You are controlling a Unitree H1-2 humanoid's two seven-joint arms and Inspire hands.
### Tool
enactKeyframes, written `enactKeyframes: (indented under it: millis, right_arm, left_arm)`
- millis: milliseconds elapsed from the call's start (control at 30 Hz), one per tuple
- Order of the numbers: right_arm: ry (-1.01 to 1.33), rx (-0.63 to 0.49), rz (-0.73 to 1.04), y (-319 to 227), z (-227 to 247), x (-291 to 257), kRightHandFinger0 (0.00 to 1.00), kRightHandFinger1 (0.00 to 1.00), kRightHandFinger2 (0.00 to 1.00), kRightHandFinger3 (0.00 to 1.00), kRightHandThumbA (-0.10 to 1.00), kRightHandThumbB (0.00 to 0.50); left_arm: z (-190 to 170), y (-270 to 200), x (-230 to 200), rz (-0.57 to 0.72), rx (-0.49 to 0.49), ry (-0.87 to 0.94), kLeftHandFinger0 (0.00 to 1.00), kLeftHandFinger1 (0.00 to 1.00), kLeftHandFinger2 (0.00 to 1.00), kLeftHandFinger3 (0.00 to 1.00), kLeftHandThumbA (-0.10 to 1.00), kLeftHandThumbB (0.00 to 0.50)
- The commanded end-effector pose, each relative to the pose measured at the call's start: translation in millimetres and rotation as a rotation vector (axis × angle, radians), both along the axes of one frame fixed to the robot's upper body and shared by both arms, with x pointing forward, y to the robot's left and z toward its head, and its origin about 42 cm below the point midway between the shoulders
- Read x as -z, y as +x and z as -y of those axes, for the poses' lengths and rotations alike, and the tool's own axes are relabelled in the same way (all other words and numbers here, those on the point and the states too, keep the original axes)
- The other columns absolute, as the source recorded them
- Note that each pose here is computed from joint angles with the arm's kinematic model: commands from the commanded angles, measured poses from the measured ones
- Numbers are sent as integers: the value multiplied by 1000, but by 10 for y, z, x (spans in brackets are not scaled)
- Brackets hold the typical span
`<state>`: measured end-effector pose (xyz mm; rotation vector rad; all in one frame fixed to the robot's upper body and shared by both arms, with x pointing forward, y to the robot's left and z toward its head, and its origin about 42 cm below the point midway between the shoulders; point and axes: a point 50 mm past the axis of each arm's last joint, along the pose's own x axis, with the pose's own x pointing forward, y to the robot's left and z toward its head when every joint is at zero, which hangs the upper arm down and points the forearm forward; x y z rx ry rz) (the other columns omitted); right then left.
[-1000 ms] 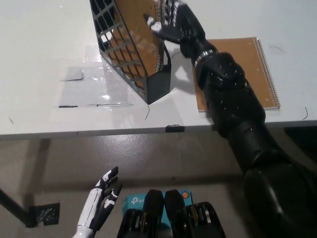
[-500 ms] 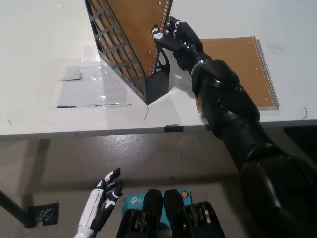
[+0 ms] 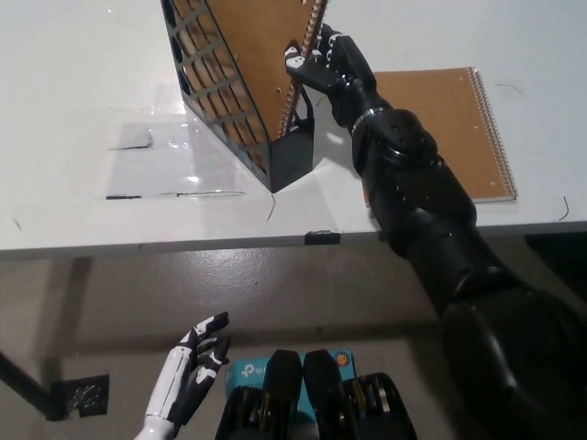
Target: Use the right hand to pick up a book from the book holder on the left side and put it on another book on the right side
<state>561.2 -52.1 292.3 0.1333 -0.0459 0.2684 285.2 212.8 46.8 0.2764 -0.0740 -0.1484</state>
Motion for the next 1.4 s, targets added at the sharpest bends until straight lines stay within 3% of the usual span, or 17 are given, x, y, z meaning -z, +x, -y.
enactKeyframes:
  millis: [0,67,167,267,367,467,800,933,1033,1233,1300,1333,1367]
  right_arm:
    - [64,1,294,-10,-158,-960,0,355,754,716,-100,119]
    - [109,-11,372,-76,-143,-1336,0,383,784,770,-100,84]
    - [176,-27,467,-195,-113,-1794,0,416,783,841,-100,82]
    - [230,-38,516,-334,-85,-2164,0,399,755,806,-100,87]
    - [286,-67,546,-465,-29,-2435,0,313,705,739,-100,97]
    - [324,-86,561,-539,3,-2540,0,261,676,722,-100,99]
    - [353,-95,581,-646,66,-2725,0,326,746,797,-100,93]
    - [363,-98,588,-658,65,-2794,0,364,782,875,-100,89]
    - [362,-97,596,-672,77,-2839,0,406,799,863,-100,102]
    - [368,-98,612,-722,82,-2904,0,387,776,804,-100,80]
    - [358,-95,623,-737,84,-2920,0,391,778,799,-100,90]
    - [308,-70,666,-746,87,-2918,0,402,781,804,-100,135]
    - [233,-50,691,-762,89,-2898,328,713,1000,1000,17,306]
  left_arm:
    - [5,56,-116,59,18,-5,649,787,867,842,887,181]
    - [7,70,-119,64,15,-8,646,785,865,841,882,182]
    - [10,82,-117,68,15,-4,628,776,863,837,891,190]
    - [7,79,-113,61,14,-5,621,774,864,837,887,187]
    - [9,66,-91,64,16,-2,598,753,852,834,888,175]
    - [5,47,-84,57,19,-1,596,752,852,833,896,180]
    - [18,34,-72,50,17,-14,596,740,845,845,899,184]
    - [23,45,-87,57,20,-11,594,728,836,848,897,170]
    - [26,47,-84,60,22,-8,577,719,832,843,896,165]
    - [32,26,-83,55,23,-9,569,711,823,837,888,149]
    - [26,27,-83,57,25,-10,565,707,821,835,885,146]
    - [22,35,-87,61,28,-8,563,705,819,836,885,143]
    - [20,45,-90,62,30,-9,562,703,818,837,885,142]
